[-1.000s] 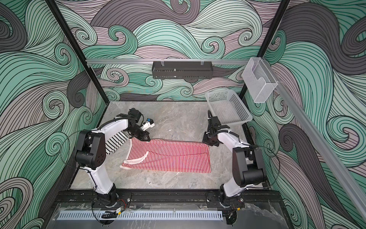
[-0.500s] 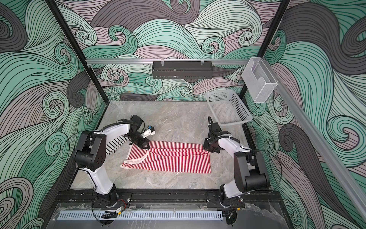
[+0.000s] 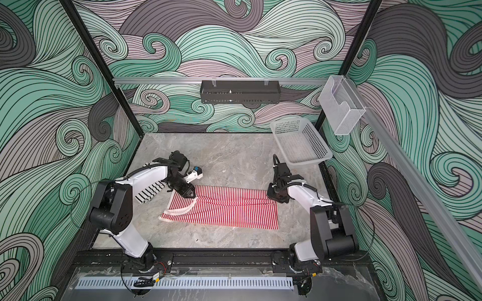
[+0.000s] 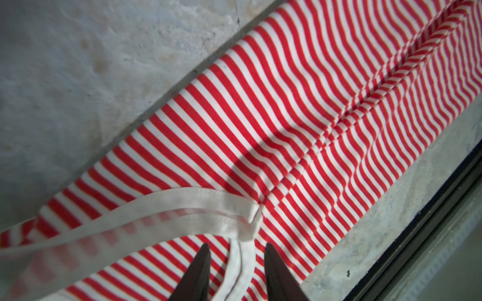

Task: Fold and stack tank tops
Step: Fold the tank top at the center of the table, then smooth out the tank top at the center of the table.

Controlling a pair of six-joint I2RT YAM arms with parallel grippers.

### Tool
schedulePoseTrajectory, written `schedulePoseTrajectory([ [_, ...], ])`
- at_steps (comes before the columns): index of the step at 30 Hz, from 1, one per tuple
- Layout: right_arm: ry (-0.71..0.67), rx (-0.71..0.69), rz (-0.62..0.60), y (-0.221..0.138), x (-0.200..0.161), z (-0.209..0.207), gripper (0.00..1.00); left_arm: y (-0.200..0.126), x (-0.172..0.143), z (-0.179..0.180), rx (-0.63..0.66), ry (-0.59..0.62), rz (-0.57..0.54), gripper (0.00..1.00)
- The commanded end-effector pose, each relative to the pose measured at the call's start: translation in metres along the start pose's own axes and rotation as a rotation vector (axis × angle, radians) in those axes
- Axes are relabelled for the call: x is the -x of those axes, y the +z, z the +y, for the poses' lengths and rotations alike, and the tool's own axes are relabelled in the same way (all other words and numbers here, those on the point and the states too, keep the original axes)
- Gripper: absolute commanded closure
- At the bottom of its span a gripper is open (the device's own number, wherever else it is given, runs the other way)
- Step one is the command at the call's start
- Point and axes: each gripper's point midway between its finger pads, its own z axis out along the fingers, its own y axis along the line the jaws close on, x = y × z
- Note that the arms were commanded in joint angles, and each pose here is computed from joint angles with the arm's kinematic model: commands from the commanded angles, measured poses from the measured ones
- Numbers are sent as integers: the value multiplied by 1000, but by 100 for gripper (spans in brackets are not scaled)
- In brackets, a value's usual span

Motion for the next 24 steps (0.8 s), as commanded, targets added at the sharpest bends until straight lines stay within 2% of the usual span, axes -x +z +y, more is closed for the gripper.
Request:
schedulePoseTrajectory([
  [1, -3, 38, -45, -10, 10, 23, 72, -29, 19, 11, 109, 31, -67, 59],
  [6, -22, 45, -24, 9, 13, 42, 78, -39, 55, 50, 284, 13, -125, 58],
  [11, -22, 34, 21, 33, 7, 48, 84, -22, 73, 82, 344, -16, -36, 58],
  [16, -16, 19, 47, 47, -4, 42, 86, -10, 69, 113, 456, -36, 60, 58],
  [24, -13, 3, 63, 49, -19, 34, 87, -12, 42, 112, 473, -56, 133, 59],
])
